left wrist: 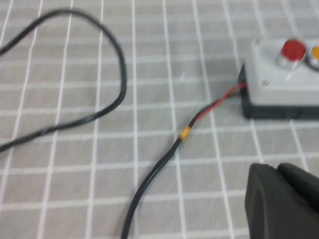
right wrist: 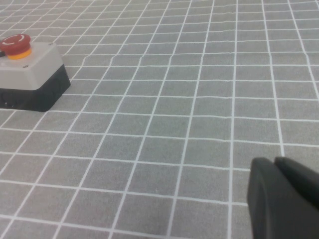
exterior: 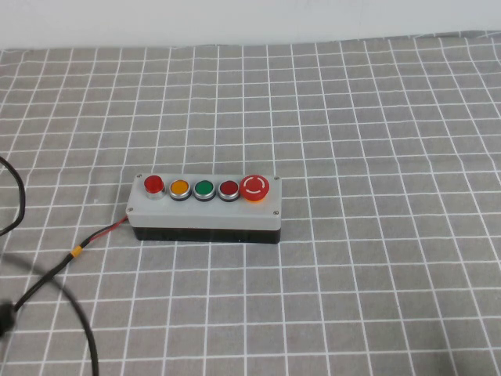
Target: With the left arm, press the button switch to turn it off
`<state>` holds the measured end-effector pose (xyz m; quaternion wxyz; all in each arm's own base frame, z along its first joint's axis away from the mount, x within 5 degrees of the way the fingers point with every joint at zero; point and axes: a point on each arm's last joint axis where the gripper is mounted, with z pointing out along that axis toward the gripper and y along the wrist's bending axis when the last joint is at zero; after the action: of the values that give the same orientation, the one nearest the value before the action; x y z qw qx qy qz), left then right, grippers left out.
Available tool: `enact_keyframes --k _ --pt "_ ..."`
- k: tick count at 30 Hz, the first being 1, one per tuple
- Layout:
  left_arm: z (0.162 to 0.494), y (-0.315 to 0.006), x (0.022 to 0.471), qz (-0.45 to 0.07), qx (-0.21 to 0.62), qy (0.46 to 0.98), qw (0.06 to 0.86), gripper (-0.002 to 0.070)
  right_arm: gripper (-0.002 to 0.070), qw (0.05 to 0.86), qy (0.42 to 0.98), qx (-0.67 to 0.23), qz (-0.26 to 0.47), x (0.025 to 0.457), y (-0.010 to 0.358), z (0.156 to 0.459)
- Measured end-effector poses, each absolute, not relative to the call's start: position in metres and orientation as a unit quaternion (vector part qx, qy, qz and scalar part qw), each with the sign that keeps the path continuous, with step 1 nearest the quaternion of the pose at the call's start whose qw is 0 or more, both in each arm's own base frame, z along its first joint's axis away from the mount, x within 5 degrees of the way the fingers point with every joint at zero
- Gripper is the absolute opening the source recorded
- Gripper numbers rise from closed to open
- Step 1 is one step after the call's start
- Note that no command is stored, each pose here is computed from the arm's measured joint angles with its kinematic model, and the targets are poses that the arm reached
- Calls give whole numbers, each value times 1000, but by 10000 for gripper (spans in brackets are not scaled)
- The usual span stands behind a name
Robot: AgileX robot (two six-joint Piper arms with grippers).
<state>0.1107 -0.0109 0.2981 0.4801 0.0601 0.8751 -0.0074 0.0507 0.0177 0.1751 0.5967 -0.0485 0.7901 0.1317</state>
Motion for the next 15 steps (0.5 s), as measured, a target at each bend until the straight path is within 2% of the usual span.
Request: enact_keyframes --k 6,15 --pt "241 -13 86 -27 81 819 568 -3 -16 597 790 -49 132 51 18 175" --pt "191 -10 60 -30 98 752 652 -3 -16 597 790 -49 132 51 18 175"
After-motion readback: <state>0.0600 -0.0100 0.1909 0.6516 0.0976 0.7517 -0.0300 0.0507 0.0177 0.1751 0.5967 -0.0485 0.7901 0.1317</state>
